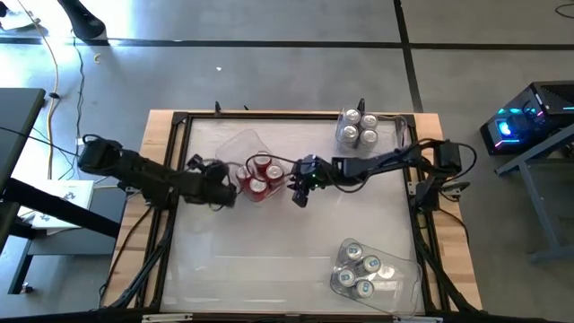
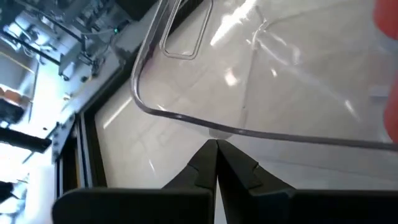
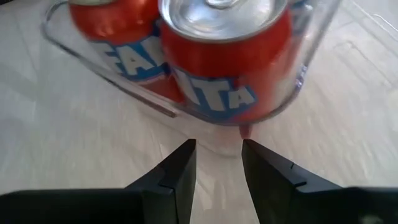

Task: Sort soda cans
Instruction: Move the top left transparent bin to the top middle of the table, then move the top right transparent bin to the top middle of the table

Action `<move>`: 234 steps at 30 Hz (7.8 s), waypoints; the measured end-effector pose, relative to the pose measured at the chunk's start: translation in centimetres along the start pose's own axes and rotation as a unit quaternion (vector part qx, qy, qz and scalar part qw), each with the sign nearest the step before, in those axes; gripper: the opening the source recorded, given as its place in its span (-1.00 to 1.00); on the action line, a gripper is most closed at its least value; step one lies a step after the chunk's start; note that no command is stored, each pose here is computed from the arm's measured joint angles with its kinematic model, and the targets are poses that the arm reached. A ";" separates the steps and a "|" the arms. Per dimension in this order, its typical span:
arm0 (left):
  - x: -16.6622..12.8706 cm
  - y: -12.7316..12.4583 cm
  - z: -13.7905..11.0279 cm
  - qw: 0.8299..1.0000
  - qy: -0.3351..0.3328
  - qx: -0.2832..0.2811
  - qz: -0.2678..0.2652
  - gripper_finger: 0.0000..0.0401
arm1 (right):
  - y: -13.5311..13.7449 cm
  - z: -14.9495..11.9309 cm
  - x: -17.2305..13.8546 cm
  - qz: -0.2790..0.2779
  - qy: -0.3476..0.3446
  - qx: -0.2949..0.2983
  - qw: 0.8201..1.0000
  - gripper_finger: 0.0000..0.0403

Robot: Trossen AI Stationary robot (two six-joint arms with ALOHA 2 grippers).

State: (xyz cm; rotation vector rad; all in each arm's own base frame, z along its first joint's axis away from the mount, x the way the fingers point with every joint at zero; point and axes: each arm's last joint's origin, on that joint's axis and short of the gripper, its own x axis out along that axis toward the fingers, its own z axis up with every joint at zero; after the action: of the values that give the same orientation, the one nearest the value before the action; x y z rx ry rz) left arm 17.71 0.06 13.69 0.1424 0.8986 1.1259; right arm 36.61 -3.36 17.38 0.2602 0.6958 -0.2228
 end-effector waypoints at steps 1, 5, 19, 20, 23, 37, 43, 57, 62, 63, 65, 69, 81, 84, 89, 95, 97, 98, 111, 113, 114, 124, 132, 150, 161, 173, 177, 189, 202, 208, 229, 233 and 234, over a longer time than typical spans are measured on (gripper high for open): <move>0.5 0.0 0.3 1.000 -0.001 0.007 0.001 -1.00 | 0.2 0.0 0.0 0.000 -0.002 -0.001 1.000 -0.38; 2.8 0.2 1.3 0.999 -0.002 0.032 0.004 -1.00 | 0.7 -0.1 0.0 0.002 -0.004 -0.004 1.000 -0.38; 9.6 4.5 5.3 0.999 -0.021 0.007 -0.030 -1.00 | 0.8 -0.9 2.3 0.009 -0.020 -0.003 1.000 -0.38; 10.0 5.0 5.6 0.999 -0.031 -0.008 -0.035 -1.00 | 0.7 -1.1 2.6 0.007 -0.021 -0.003 1.000 -0.38; 11.0 6.4 6.5 0.996 -0.060 -0.052 -0.049 -1.00 | 0.6 -1.3 3.4 -0.019 -0.040 0.003 0.999 -0.38; 9.6 7.1 7.2 0.992 -0.089 -0.054 -0.069 -1.00 | -2.4 -0.5 6.6 -0.062 -0.111 0.054 0.990 -0.38; 5.7 7.6 7.5 0.988 -0.121 -0.052 -0.084 -1.00 | -2.9 0.2 8.5 -0.064 -0.113 0.057 0.990 -0.38; 0.2 6.3 5.6 0.970 -0.120 -0.068 -0.198 -1.00 | -2.7 1.5 8.9 -0.074 -0.120 0.038 0.989 -0.38; -1.2 5.3 5.3 0.966 -0.137 -0.077 -0.203 -1.00 | -1.4 1.5 8.4 -0.073 -0.119 0.029 0.990 -0.38; -1.4 5.1 5.3 0.966 -0.141 -0.080 -0.202 -1.00 | -1.1 1.7 8.2 -0.074 -0.120 0.028 0.990 -0.38; -1.9 4.9 5.1 0.965 -0.145 -0.081 -0.203 -1.00 | -0.8 1.9 7.5 -0.081 -0.111 0.021 0.990 -0.38; -2.7 4.4 4.8 0.962 -0.151 -0.084 -0.211 -1.00 | -0.1 2.5 5.4 -0.107 -0.081 -0.001 0.991 -0.38; -4.7 3.1 3.5 0.955 -0.163 -0.085 -0.233 -1.00 | 2.5 1.3 -11.2 -0.205 0.047 -0.103 0.972 -0.38; -5.1 2.7 3.3 0.954 -0.165 -0.084 -0.237 -1.00 | 1.8 -0.7 -16.3 -0.225 0.086 -0.071 0.968 -0.38; -5.2 1.9 3.0 0.954 -0.165 -0.077 -0.238 -1.00 | -0.5 -4.1 -22.4 -0.241 0.137 0.006 0.961 -0.37; -4.9 0.8 3.0 0.956 -0.161 -0.067 -0.234 -1.00 | -3.4 -6.6 -24.4 -0.257 0.154 0.044 0.953 -0.10; -4.8 0.5 2.9 0.958 -0.158 -0.061 -0.232 -1.00 | -4.2 -7.3 -24.0 -0.266 0.169 0.036 0.948 0.07; -4.7 0.4 2.8 0.959 -0.157 -0.058 -0.230 -1.00 | -4.6 -7.5 -23.8 -0.275 0.177 0.029 0.944 0.16; -4.2 -0.4 2.6 0.963 -0.150 -0.045 -0.221 -1.00 | -10.2 -7.6 -18.5 -0.313 0.280 0.026 0.907 0.45; -4.2 -0.4 2.6 0.963 -0.150 -0.045 -0.221 -1.00 | -11.0 -7.7 -17.7 -0.315 0.301 0.023 0.900 0.45; -4.2 -0.4 2.6 0.963 -0.150 -0.045 -0.221 -1.00 | -11.5 -7.8 -17.3 -0.316 0.313 0.022 0.895 0.45; -4.3 -0.4 2.7 0.962 -0.151 -0.048 -0.222 -1.00 | -13.4 -8.8 -14.5 -0.263 0.393 0.028 0.881 0.18; -4.3 -0.4 2.8 0.961 -0.154 -0.052 -0.224 -1.00 | -13.4 -8.6 -13.5 -0.209 0.366 0.064 0.905 -0.62; -4.3 -0.4 2.8 0.961 -0.153 -0.052 -0.224 -1.00 | -10.6 -1.9 -10.5 -0.126 0.199 0.170 0.957 -0.98; -4.3 -0.4 2.8 0.961 -0.153 -0.051 -0.224 -1.00 | -9.9 -0.5 -7.0 -0.148 0.280 0.148 0.937 -0.96; -4.3 -0.4 2.8 0.961 -0.153 -0.052 -0.224 -1.00 | -8.7 -0.6 -6.6 -0.177 0.284 0.109 0.936 -0.36; -4.3 -0.4 2.8 0.961 -0.153 -0.052 -0.224 -1.00 | -8.9 -0.6 -6.6 -0.194 0.278 0.107 0.935 -0.26; -4.3 -0.5 2.8 0.960 -0.152 -0.051 -0.228 -1.00 | -8.9 -1.3 -5.1 -0.181 0.302 0.093 0.931 -0.95; -4.3 -0.5 2.8 0.960 -0.151 -0.052 -0.230 -1.00 | -6.4 -0.7 -4.8 -0.129 0.307 -0.007 0.943 -0.98; -4.3 -0.5 2.8 0.960 -0.151 -0.052 -0.230 -1.00 | -4.6 -1.0 -4.8 -0.083 0.321 -0.085 0.940 -0.99; -4.4 -0.5 2.8 0.958 -0.148 -0.051 -0.239 -1.00 | 0.5 -2.7 -5.7 0.055 0.371 -0.309 0.874 -0.98; -4.4 -0.5 2.8 0.958 -0.148 -0.052 -0.241 -1.00 | 0.4 -2.8 -5.7 0.044 0.374 -0.301 0.876 -0.84; -4.4 -0.5 2.8 0.958 -0.148 -0.052 -0.241 -1.00 | 0.4 -2.8 -5.7 0.043 0.375 -0.301 0.876 -0.78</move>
State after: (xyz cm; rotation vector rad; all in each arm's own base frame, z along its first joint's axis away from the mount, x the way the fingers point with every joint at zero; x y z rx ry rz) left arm 19.43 -2.89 17.62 0.0012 0.5604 0.6705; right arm 30.76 -1.43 19.14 -0.2475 1.4809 0.2093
